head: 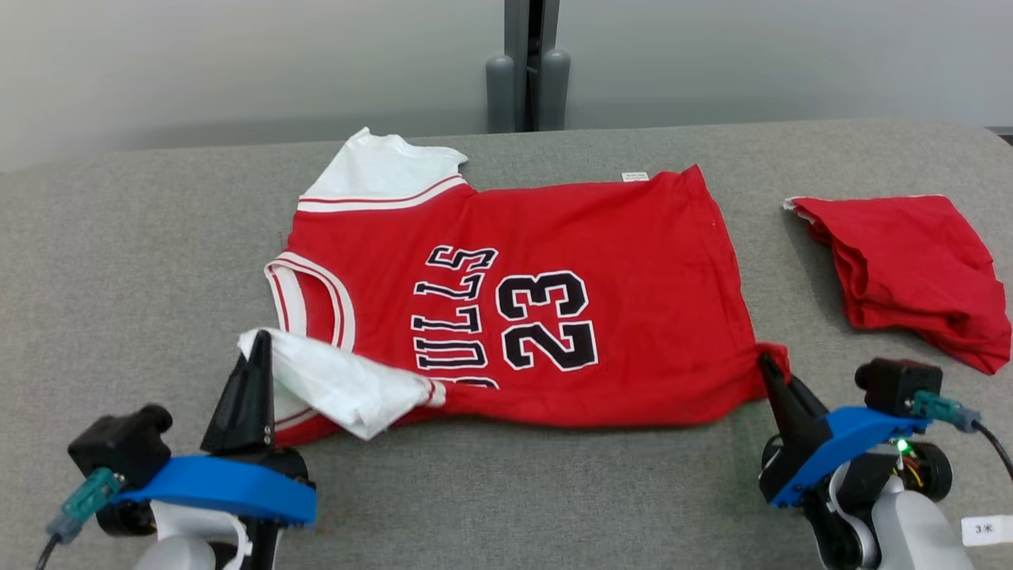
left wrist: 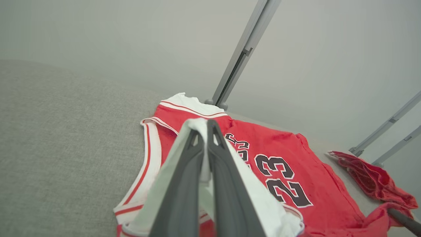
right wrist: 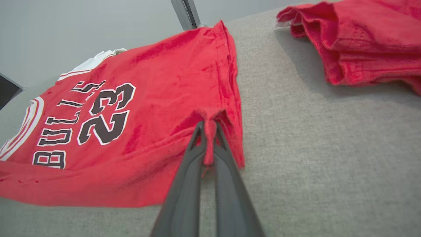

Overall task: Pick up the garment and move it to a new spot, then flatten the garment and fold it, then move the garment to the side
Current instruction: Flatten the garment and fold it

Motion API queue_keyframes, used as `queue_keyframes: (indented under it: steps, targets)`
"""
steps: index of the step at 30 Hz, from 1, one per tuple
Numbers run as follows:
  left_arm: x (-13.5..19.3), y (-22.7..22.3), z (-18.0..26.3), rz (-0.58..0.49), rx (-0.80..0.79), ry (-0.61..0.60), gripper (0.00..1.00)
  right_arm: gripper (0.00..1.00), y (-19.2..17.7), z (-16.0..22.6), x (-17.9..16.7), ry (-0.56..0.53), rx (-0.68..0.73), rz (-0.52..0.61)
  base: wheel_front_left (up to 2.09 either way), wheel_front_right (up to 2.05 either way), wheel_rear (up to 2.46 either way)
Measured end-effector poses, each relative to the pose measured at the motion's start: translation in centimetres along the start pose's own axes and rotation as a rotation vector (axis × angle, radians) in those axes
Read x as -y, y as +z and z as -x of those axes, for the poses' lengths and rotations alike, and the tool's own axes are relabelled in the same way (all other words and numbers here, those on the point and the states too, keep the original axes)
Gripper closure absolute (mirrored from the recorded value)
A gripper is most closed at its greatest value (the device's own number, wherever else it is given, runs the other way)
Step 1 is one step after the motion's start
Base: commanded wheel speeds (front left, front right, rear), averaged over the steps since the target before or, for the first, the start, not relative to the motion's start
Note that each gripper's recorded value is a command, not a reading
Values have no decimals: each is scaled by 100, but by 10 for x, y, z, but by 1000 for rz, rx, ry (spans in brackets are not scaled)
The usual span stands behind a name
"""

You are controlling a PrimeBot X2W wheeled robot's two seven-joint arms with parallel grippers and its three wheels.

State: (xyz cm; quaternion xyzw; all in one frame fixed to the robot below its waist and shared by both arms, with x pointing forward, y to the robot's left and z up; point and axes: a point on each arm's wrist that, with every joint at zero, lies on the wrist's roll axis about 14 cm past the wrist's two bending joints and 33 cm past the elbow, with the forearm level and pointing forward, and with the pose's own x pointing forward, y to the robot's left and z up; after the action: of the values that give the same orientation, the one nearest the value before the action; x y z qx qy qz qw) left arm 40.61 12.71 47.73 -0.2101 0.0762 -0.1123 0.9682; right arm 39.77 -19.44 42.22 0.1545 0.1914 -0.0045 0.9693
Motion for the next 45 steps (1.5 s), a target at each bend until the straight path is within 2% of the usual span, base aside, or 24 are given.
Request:
queue_keyframes:
  steps: [6, 15, 16, 17, 18, 19, 25, 32, 40, 45]
  targets:
    - [-6, 4, -37, -10, 21, 3, 100, 100, 17, -27, 1, -6, 40, -11, 0, 0, 0]
    - [-24, -13, -69, -21, -24, 36, 100, 99, 9, -57, 3, -17, 25, -17, 0, 0, 0]
    - [-24, -13, -71, -24, -22, 38, 100, 70, 10, -59, 2, -16, 37, -23, 0, 0, 0]
    - [-24, -13, -73, -23, -20, 36, 96, 47, 12, -61, 2, -16, 48, -28, 0, 0, 0]
    - [-24, -13, -75, -23, -15, 35, 57, 0, 13, -62, 0, -12, 59, -25, 0, 0, 0]
    - [-25, -12, -76, -27, -8, 34, 2, 0, 15, -63, -1, -8, 75, -24, 0, 0, 0]
    - [-13, -5, -75, -12, 30, -7, 0, 0, 30, -62, -9, 12, 178, -20, 0, 0, 0]
    - [-9, -3, -48, 27, 59, -14, 0, 0, 34, -40, -4, 2, 244, 37, 0, 0, 0]
    - [-42, -55, 6, 57, -176, 133, 0, 0, 32, -17, 3, -15, 234, 124, 0, 0, 0]
    - [-58, -70, 15, 120, -251, 219, 0, 0, 29, -17, 3, -14, 206, 133, 0, 0, 0]
